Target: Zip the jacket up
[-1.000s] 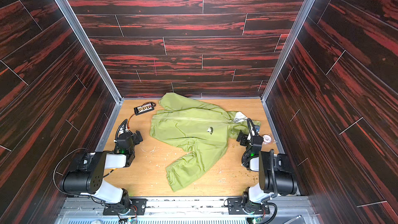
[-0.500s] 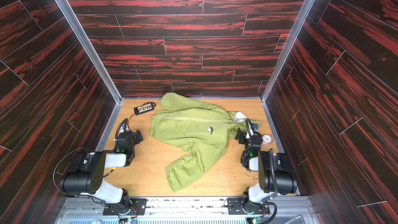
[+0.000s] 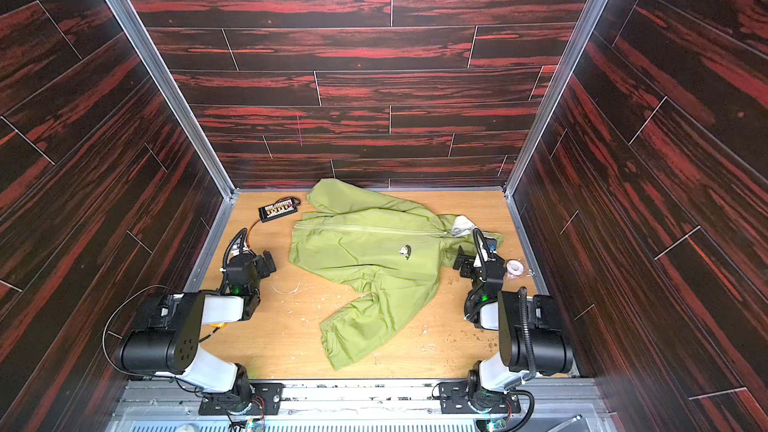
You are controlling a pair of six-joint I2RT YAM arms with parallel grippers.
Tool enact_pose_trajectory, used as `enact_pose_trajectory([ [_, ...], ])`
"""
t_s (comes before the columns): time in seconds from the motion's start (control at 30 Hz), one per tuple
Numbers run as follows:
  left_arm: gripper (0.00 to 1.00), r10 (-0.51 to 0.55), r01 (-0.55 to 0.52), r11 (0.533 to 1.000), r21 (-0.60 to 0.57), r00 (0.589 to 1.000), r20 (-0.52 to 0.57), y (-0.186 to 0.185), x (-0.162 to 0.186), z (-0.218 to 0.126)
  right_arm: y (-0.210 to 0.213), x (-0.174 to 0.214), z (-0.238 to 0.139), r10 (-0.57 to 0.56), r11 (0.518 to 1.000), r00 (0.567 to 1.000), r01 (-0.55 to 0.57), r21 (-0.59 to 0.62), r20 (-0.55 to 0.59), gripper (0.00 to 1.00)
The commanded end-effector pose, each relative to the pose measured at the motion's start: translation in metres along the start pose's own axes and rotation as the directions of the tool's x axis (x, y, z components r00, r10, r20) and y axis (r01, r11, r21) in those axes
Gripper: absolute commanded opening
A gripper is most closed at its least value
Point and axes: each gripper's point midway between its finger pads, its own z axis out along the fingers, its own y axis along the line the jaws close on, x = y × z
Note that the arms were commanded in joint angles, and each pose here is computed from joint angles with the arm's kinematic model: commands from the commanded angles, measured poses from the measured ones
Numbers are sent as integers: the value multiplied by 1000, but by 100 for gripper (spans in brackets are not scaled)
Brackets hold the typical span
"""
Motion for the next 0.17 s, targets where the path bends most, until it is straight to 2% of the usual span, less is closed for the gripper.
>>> enact_pose_trajectory([
  [0.0, 100, 4, -4, 1000, 8, 1000, 30, -2, -15, 1, 1, -2, 5, -7, 1000, 1000, 7, -16, 3, 99],
  [0.13, 99, 4, -4, 1000, 8, 1000, 31, -2, -15, 0, 4, -3, 2, -20, 999, 1000, 21, -36, 13, 99],
])
